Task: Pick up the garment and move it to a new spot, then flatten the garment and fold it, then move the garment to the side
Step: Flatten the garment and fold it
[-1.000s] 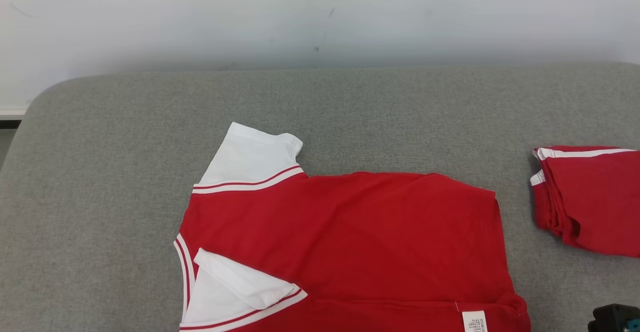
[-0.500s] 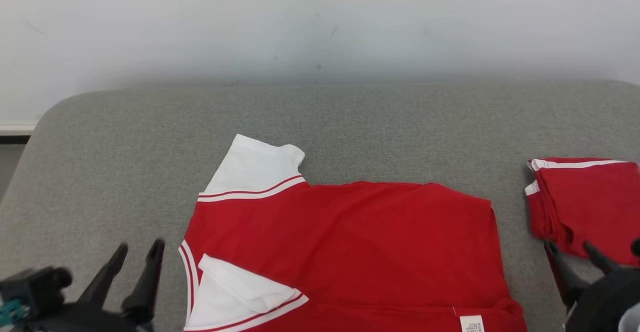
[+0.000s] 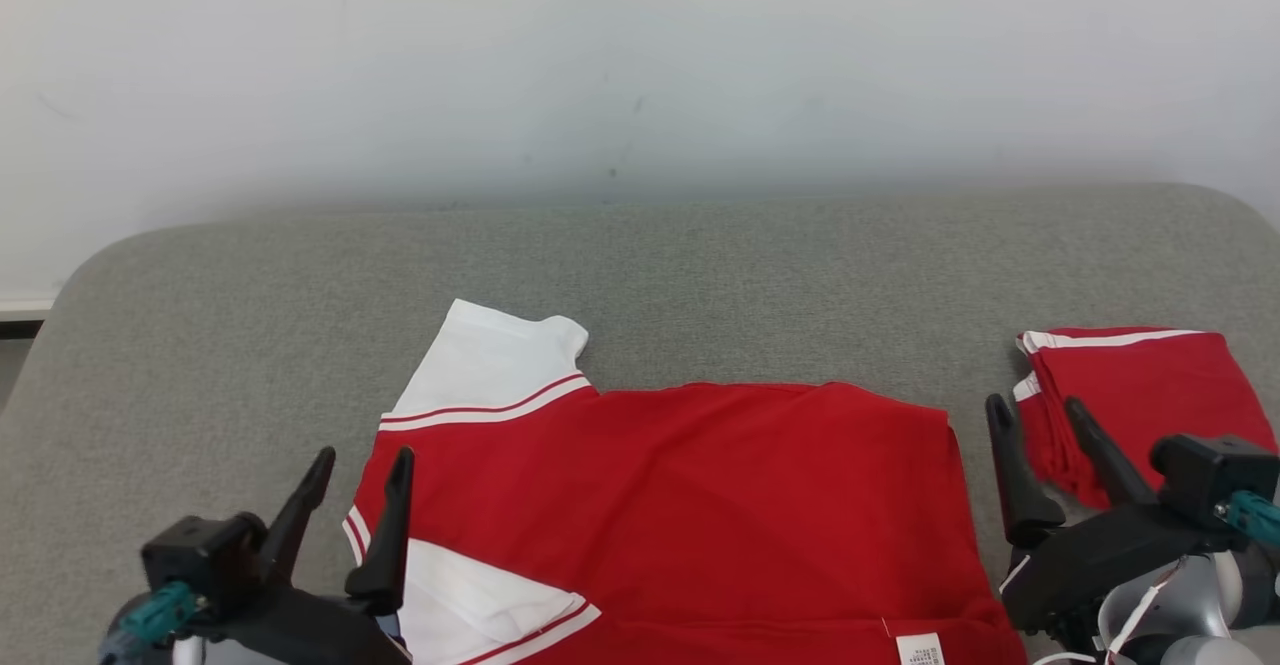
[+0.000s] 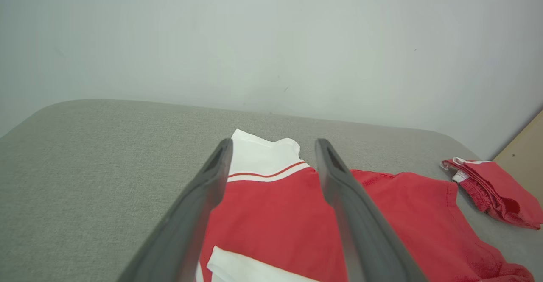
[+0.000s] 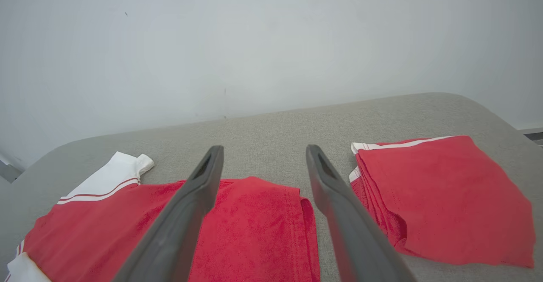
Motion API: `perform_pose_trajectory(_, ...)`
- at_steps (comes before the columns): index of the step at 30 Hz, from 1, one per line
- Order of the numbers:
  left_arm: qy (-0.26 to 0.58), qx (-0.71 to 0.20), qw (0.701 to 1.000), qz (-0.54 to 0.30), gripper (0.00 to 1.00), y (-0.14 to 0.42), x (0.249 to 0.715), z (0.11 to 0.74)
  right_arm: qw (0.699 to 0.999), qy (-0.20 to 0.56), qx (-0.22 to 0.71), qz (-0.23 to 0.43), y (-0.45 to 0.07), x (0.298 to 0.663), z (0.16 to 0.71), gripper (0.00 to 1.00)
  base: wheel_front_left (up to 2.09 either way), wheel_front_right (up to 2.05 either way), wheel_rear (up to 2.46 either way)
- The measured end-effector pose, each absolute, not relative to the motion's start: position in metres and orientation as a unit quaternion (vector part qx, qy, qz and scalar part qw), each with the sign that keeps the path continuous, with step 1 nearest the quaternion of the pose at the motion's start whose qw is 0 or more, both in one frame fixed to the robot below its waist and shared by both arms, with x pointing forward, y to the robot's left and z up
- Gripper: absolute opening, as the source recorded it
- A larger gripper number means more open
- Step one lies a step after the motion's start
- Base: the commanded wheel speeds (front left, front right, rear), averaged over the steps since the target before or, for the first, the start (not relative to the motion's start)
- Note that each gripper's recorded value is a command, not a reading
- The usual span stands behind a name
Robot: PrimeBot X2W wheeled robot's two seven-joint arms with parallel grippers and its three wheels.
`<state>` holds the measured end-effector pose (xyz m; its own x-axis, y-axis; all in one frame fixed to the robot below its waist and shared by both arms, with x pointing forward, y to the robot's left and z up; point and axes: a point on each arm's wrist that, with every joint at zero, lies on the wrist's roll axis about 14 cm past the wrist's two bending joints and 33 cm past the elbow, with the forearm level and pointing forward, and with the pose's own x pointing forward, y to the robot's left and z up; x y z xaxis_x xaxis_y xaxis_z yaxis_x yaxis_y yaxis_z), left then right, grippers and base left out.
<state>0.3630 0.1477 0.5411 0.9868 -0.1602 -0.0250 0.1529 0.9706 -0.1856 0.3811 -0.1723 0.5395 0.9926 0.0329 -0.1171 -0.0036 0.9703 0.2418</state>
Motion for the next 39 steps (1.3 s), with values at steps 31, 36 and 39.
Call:
perform_pose_trajectory(31,0.118,-0.044,0.986,-0.11,1.0,0.143,0.417,0.492,0.994,-0.005,0.113,0.001,-0.179,0.389,0.538,1.0,0.0,0.0,0.0)
perform_pose_trajectory(36,0.16,-0.037,0.98,-0.11,1.0,0.148,0.458,0.486,0.994,-0.002,0.111,0.009,-0.176,0.399,0.535,1.0,0.0,0.0,0.0)
perform_pose_trajectory(39,0.188,-0.025,0.976,-0.107,1.0,0.152,0.481,0.479,0.994,0.006,0.107,0.014,-0.174,0.402,0.529,1.0,0.0,0.0,0.0)
